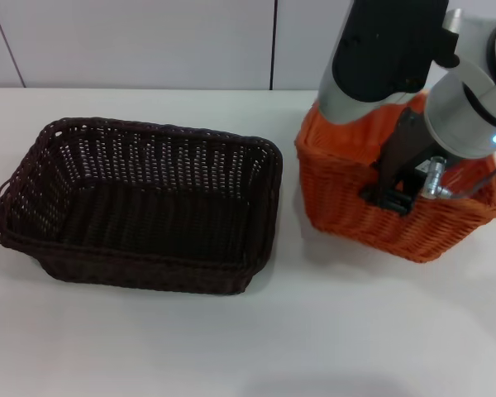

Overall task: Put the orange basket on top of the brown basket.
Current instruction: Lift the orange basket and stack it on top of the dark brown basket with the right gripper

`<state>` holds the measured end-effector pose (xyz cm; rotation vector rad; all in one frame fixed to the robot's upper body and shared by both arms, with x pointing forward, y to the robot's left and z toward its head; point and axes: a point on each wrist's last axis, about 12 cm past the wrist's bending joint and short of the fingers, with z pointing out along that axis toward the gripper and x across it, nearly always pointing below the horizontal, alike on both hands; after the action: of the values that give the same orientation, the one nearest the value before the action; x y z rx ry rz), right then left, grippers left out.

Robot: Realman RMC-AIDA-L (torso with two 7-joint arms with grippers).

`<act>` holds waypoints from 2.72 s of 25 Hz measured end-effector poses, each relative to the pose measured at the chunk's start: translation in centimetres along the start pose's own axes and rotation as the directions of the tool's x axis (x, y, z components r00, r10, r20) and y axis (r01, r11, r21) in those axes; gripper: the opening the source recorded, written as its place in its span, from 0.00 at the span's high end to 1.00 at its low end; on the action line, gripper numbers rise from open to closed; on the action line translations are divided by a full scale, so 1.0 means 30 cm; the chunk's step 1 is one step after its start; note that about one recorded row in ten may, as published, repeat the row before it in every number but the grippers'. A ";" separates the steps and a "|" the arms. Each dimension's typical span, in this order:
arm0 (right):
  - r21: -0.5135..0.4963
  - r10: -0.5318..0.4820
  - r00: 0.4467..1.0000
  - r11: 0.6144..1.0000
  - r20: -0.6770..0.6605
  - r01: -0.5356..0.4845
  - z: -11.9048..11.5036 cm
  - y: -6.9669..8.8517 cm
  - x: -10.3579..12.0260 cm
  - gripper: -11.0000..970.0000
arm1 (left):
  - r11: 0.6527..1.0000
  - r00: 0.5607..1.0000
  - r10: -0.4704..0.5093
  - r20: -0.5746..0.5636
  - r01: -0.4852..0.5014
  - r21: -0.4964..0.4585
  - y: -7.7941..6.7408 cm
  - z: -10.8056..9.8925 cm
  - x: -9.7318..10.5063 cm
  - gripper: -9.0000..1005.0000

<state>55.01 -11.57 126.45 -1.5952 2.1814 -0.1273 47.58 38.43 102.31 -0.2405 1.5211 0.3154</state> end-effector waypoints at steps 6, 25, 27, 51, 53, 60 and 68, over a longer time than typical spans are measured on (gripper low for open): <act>0.049 -0.021 1.000 0.999 0.003 0.020 -0.025 0.001 -0.004 0.77 | 1.000 1.000 0.002 -0.004 -0.002 0.003 -0.003 0.003 0.002 0.24; 0.249 -0.416 0.909 0.883 0.016 0.399 -0.051 0.085 -0.153 0.72 | 1.000 1.000 0.003 -0.014 -0.003 0.014 -0.018 0.007 0.008 0.24; 0.269 -0.505 0.863 0.834 0.021 0.482 -0.039 0.110 -0.165 0.72 | 1.000 1.000 0.003 -0.014 -0.003 0.014 -0.018 0.007 0.008 0.24; 0.383 -0.963 0.271 0.246 -0.013 0.891 0.090 0.274 -0.071 0.66 | 0.999 0.999 -0.039 -0.034 0.040 0.030 -0.043 0.031 0.010 0.24; 0.376 -0.962 0.274 0.249 -0.012 0.892 0.110 0.270 -0.065 0.66 | 0.999 0.998 -0.039 -0.042 0.040 0.034 -0.048 0.034 0.012 0.24; 0.386 -0.945 0.327 0.300 -0.004 0.873 0.117 0.271 -0.051 0.64 | 0.998 0.998 -0.039 -0.054 0.042 0.045 -0.061 0.052 0.010 0.24; 0.417 -0.922 0.386 0.361 0.027 0.834 0.087 0.282 -0.035 0.59 | 0.998 0.997 -0.036 -0.062 0.039 0.054 -0.072 0.069 0.009 0.24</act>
<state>48.81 -7.33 121.67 -2.2324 0.7645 -0.5537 50.27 37.14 102.05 -0.2366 1.5810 0.2384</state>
